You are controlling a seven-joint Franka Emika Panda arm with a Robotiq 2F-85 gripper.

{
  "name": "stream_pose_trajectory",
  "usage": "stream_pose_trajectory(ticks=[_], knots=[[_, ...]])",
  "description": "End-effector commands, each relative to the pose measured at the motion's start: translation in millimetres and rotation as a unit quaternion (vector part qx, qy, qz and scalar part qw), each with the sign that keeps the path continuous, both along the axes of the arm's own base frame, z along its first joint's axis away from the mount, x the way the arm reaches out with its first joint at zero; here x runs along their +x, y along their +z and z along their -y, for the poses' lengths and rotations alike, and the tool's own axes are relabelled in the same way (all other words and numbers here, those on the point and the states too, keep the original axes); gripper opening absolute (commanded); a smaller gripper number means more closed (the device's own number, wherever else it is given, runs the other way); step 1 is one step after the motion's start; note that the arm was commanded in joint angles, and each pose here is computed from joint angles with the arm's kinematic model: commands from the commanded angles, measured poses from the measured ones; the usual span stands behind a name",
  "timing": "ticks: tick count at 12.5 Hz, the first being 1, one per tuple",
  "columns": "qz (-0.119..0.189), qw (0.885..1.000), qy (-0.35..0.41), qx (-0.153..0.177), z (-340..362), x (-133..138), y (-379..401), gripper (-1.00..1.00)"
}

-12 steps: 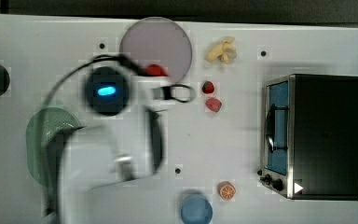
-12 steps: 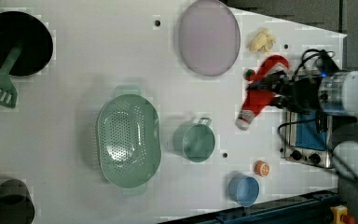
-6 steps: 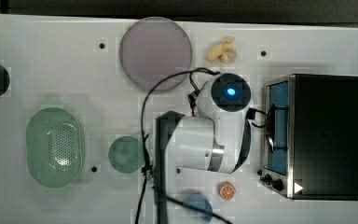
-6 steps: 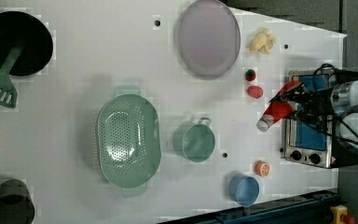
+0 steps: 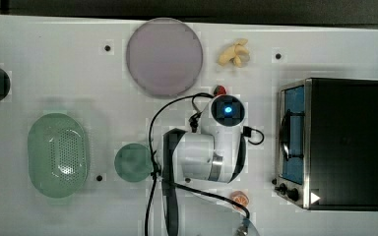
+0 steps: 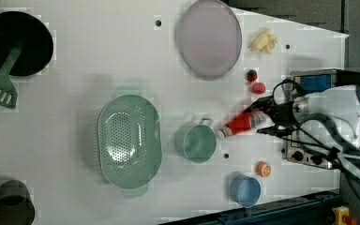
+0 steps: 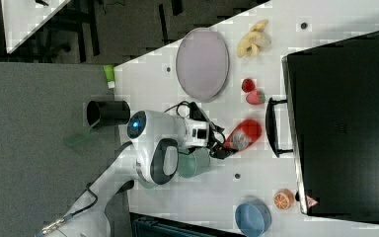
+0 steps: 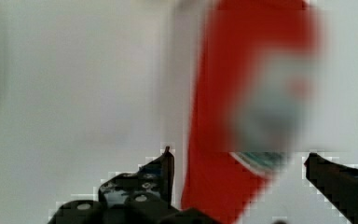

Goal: Pick ketchup from strainer and place it on the table

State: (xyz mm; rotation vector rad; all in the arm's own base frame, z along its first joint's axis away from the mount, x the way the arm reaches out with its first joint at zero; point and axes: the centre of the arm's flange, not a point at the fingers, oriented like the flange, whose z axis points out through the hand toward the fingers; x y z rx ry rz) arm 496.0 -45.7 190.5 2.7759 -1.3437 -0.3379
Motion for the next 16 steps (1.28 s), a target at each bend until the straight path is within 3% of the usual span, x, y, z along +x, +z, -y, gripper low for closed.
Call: stream_pose_trajectory(ticks=[1, 3, 6, 9, 14, 16], knots=[[0.069, 0.997, 0.043, -0.004, -22, 29, 76, 1.0], [0.091, 0.995, 0.048, -0.009, -28, 42, 133, 1.0], [0.097, 0.995, 0.036, -0.015, -34, 56, 219, 1.0], [0.13, 0.99, 0.048, -0.018, -47, 71, 301, 1.0], [0.081, 0.995, 0.051, -0.015, -48, 63, 371, 1.0], [0.082, 0.995, 0.046, -0.016, -42, 63, 379, 1.0]])
